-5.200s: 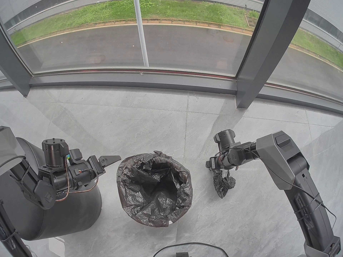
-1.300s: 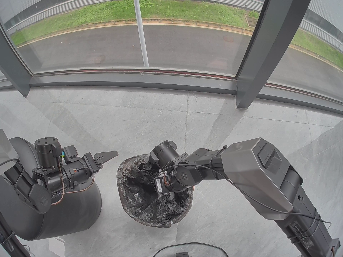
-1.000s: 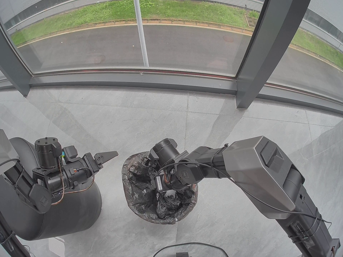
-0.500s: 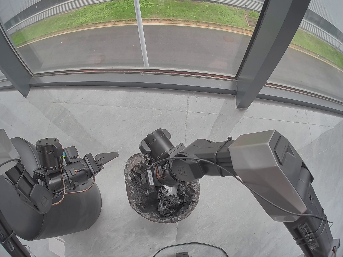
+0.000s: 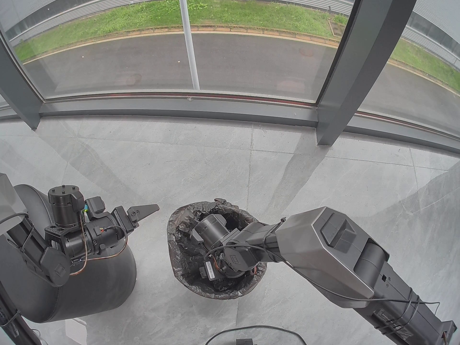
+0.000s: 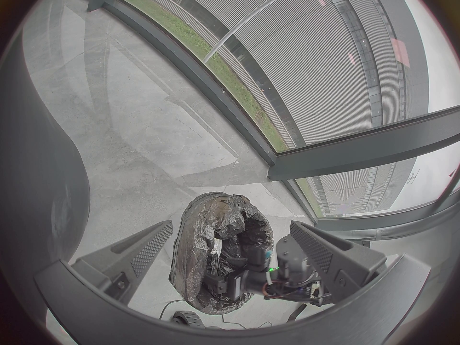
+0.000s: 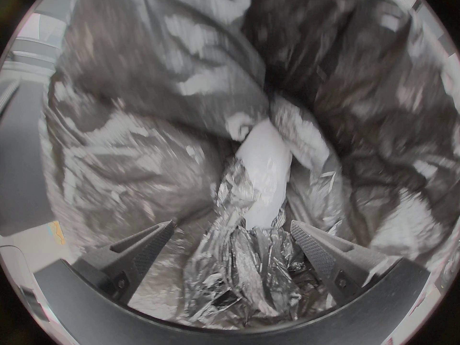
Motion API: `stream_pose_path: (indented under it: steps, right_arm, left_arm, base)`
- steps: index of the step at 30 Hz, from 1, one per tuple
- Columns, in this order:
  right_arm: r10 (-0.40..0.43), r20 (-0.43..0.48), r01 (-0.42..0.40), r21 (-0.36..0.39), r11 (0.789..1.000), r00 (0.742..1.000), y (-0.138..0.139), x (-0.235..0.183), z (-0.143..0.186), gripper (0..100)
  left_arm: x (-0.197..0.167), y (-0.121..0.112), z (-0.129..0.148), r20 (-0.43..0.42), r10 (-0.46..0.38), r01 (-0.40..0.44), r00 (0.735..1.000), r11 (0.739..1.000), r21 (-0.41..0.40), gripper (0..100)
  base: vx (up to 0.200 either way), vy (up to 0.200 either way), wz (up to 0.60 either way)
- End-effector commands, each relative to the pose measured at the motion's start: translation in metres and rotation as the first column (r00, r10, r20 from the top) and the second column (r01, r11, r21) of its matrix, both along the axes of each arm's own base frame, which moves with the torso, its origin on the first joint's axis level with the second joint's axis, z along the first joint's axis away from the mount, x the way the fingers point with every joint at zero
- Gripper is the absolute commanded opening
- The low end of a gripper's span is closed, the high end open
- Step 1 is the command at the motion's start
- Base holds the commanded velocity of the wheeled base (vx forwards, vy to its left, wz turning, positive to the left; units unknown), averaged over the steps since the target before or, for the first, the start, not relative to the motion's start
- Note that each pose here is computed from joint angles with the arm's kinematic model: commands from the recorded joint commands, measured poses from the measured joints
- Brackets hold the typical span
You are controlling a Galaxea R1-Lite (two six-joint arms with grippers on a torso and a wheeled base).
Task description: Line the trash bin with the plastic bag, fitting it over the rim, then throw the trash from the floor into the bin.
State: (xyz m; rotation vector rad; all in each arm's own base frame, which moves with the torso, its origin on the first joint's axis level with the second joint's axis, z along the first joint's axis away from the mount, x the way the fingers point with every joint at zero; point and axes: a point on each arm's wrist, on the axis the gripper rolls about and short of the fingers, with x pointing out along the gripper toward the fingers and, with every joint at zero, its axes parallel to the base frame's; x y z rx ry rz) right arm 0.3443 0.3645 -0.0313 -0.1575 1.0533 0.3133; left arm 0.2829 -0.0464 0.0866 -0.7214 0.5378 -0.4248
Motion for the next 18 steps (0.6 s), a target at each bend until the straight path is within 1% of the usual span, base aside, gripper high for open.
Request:
stream_pose_path:
  steps: [1,4,8,9,10,11,12,13,14,15,16,17,18]
  right_arm:
    - [-0.005,-0.037,0.004,-0.042,0.999,0.999,-0.003,0.0,-0.027,100]
    - [-0.009,-0.032,0.008,-0.039,0.999,0.999,-0.004,0.001,-0.024,100]
    - [-0.029,0.013,0.029,-0.013,0.999,0.999,-0.006,0.005,0.003,100]
    - [-0.029,0.013,0.029,-0.013,0.999,0.999,-0.006,0.005,0.003,100]
    - [-0.032,0.023,0.032,0.0,0.999,0.999,-0.006,0.005,0.017,100]
    - [-0.032,0.024,0.032,0.001,0.999,0.999,-0.007,0.005,0.019,100]
    - [-0.036,0.037,0.036,0.013,0.999,0.999,-0.009,0.003,0.044,100]
    - [-0.037,0.044,0.036,0.015,0.999,0.998,-0.01,0.001,0.052,100]
    - [-0.037,0.044,0.036,0.015,0.999,0.998,-0.01,0.001,0.052,100]
    - [-0.047,0.075,0.045,0.026,0.999,0.996,-0.012,-0.001,0.076,100]
    - [-0.047,0.083,0.045,0.027,0.999,0.995,-0.012,-0.002,0.08,100]
    - [-0.061,0.119,0.057,0.037,0.998,0.991,-0.015,-0.003,0.099,100]
    - [-0.066,0.134,0.061,0.043,0.997,0.989,-0.016,-0.004,0.107,100]
  left_arm:
    - [0.0,0.0,0.0,0.0,0.001,-0.001,1.0,1.0,-0.001,100]
    - [0.0,0.0,0.0,-0.001,0.0,0.0,1.0,1.0,0.0,100]
    - [0.0,0.0,0.001,0.002,0.0,0.0,1.0,1.0,-0.001,100]
    - [0.0,0.0,0.001,0.002,0.0,0.0,1.0,1.0,-0.001,100]
    - [0.0,0.0,0.001,0.005,0.0,0.0,1.0,1.0,-0.001,100]
    - [-0.001,0.0,0.002,0.007,0.001,-0.001,1.0,1.0,-0.001,100]
    - [-0.001,0.0,0.003,0.011,0.001,-0.001,1.0,1.0,-0.001,100]
    - [-0.002,0.0,0.004,0.013,0.0,0.0,1.0,1.0,-0.002,100]
    - [-0.002,0.0,0.004,0.013,0.0,0.0,1.0,1.0,-0.002,100]
    - [-0.005,0.0,0.011,0.031,-0.001,0.001,1.0,1.0,-0.012,100]
    - [-0.006,-0.001,0.012,0.037,-0.003,0.004,0.999,1.0,-0.014,100]
    - [-0.012,-0.003,0.02,0.059,-0.012,0.013,0.998,1.0,-0.016,100]
    - [-0.015,-0.003,0.023,0.072,-0.014,0.015,0.997,1.0,-0.018,100]
  base:
    - [0.0,0.0,0.0]
    - [0.0,0.0,0.0]
    - [0.0,0.0,0.0]
    - [0.0,0.0,0.0]
    - [0.0,0.0,0.0]
    - [0.0,0.0,0.0]
    - [0.0,0.0,0.0]
    - [0.0,0.0,0.0]
    - [0.0,0.0,0.0]
    - [0.0,0.0,0.0]
    - [0.0,0.0,0.0]
    - [0.0,0.0,0.0]
    - [0.0,0.0,0.0]
